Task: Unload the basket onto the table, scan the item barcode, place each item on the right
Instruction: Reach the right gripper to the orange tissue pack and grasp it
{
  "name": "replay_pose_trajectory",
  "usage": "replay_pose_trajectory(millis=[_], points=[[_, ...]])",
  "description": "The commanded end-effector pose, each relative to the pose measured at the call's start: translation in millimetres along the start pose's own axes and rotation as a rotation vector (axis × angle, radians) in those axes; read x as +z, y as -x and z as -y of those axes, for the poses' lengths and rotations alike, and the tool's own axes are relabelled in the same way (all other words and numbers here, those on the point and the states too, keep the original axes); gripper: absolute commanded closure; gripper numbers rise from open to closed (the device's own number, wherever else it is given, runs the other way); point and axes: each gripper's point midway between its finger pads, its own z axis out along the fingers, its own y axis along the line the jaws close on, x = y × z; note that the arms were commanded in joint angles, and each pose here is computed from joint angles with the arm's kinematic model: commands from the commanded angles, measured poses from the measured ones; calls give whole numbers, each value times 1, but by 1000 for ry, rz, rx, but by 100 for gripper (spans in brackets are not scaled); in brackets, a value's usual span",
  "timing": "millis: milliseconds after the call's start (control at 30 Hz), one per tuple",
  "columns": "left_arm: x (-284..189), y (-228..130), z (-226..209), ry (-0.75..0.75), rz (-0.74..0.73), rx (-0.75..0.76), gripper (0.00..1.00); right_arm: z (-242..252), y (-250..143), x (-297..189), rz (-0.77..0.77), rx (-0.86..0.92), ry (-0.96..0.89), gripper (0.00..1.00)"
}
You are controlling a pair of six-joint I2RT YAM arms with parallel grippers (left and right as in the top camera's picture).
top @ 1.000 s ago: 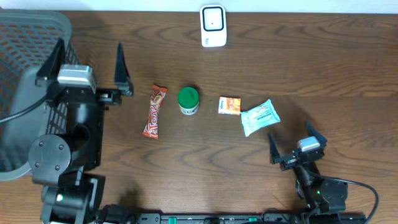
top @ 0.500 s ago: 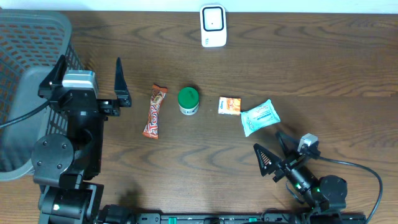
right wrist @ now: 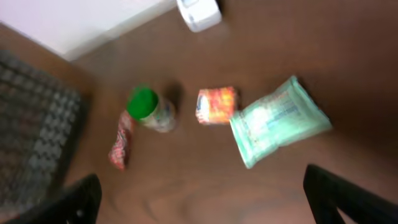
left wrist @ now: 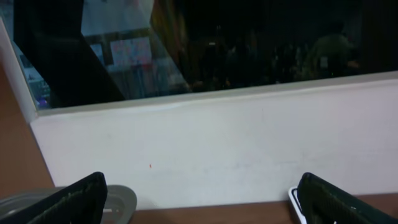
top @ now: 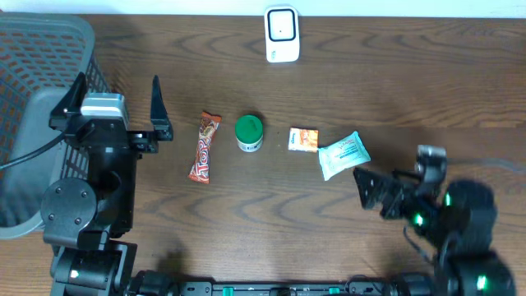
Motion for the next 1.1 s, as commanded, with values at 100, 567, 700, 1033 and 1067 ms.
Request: replay_pose_trajectory(millis=[100, 567, 700, 1033, 1067], points=[[-2, 8, -3, 15, 22, 13, 2, -18, 0, 44, -377, -91, -66, 1], [-7, 19, -6, 21, 66, 5, 2, -50, -2, 195, -541, -14, 60, 1], [-11, 22, -7, 22, 73, 4, 2, -39, -2, 214, -520, -53, -103, 1], [-12, 22, -7, 22, 73, 4, 2, 2, -20, 235, -581, -50, -282, 1], [-12, 22, -7, 22, 72, 4, 2, 5, -24, 238, -594, -48, -289, 1]])
